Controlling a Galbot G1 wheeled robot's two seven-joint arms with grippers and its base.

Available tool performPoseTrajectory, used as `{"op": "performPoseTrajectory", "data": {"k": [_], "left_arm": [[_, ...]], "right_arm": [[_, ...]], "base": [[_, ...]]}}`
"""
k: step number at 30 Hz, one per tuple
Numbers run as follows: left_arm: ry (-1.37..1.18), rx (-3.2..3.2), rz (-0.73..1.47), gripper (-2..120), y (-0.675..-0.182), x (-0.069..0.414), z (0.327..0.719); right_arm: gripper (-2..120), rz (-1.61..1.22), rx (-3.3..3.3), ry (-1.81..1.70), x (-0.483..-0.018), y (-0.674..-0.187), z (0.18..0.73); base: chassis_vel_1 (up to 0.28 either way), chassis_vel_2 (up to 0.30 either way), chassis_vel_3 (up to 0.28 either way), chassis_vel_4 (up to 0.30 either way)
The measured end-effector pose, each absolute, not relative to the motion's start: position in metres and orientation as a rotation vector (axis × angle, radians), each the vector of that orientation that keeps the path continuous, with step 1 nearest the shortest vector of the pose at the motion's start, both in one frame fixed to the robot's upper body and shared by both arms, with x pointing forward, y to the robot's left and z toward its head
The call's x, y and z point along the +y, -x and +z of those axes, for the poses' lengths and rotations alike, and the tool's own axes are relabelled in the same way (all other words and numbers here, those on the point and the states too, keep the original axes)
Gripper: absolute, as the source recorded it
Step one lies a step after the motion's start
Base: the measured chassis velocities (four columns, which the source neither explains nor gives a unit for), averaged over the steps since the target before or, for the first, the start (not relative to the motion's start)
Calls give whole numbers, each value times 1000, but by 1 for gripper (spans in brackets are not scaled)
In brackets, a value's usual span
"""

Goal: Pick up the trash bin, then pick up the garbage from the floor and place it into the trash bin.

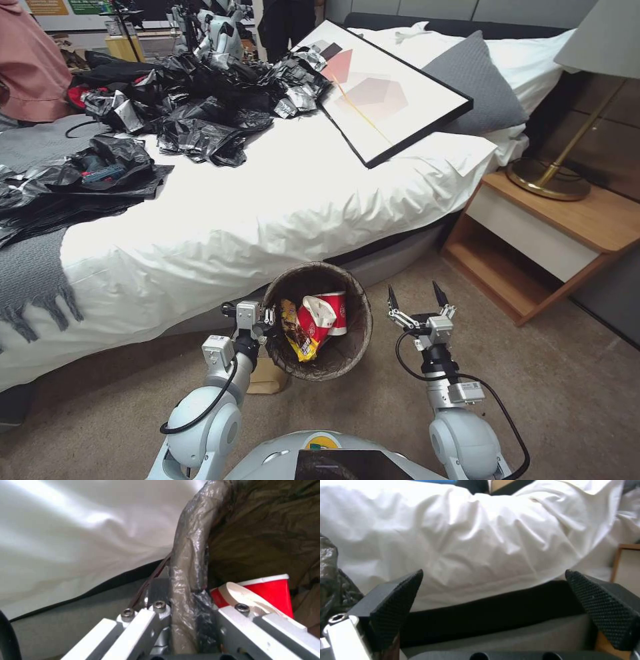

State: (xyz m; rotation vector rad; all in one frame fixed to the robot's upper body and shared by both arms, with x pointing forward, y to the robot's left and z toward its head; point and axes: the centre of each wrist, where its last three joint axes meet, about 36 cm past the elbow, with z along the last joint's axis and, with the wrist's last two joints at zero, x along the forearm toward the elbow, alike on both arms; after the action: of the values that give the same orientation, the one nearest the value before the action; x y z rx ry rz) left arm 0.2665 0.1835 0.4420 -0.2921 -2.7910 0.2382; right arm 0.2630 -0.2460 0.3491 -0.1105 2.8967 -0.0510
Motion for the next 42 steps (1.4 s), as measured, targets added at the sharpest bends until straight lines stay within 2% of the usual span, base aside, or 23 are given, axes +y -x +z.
{"op": "performPoseTrajectory", "data": {"k": [30,42], "left_arm": [[346,-2715,204,0,-251,184,446],[346,-2720,202,0,-250,184,445]], "right_arm": [[100,-65,2911,130,-244,-279,353],[100,-74,2945,176,-238,-262,352]], "base": [[99,97,100,95],[128,126,118,132]]}}
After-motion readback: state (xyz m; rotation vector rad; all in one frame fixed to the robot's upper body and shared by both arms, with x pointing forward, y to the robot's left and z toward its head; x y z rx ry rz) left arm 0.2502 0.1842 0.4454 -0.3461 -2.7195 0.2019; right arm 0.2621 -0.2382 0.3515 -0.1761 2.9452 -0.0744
